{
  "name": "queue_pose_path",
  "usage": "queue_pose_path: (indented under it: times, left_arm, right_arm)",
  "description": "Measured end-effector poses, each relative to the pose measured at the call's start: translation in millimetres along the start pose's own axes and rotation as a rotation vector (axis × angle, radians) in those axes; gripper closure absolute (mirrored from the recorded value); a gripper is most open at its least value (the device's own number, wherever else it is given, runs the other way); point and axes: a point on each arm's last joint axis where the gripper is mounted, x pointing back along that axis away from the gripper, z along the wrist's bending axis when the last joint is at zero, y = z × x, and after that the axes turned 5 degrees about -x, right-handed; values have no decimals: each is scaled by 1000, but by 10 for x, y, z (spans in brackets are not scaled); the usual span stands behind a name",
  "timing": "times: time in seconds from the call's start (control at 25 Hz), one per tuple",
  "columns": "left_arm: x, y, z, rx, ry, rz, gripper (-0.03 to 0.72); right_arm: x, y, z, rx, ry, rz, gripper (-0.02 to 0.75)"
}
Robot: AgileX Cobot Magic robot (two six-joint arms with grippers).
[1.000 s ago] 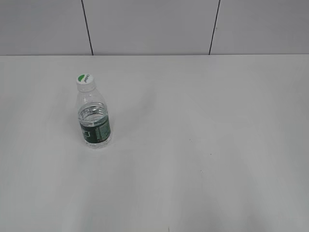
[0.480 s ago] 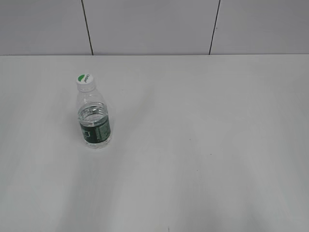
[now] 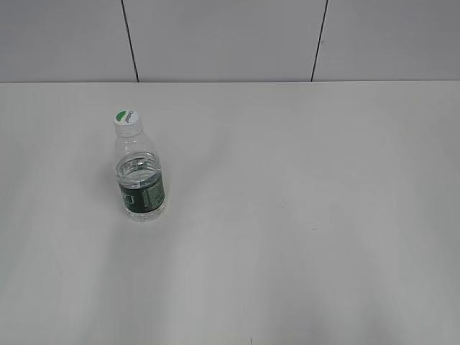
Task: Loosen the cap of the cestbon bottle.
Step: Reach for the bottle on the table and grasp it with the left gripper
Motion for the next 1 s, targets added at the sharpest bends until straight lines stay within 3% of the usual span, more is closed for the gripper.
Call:
queue_pose_path:
  times: [0.48,1.0]
  left_arm:
    - [-649,-250,-1,2,12,114,109]
    - [-970,-491,-9,-5,23,146,109]
  right_arm:
    - [0,0,0,0,0,0,150]
    - [0,1,1,0,1,-1,150]
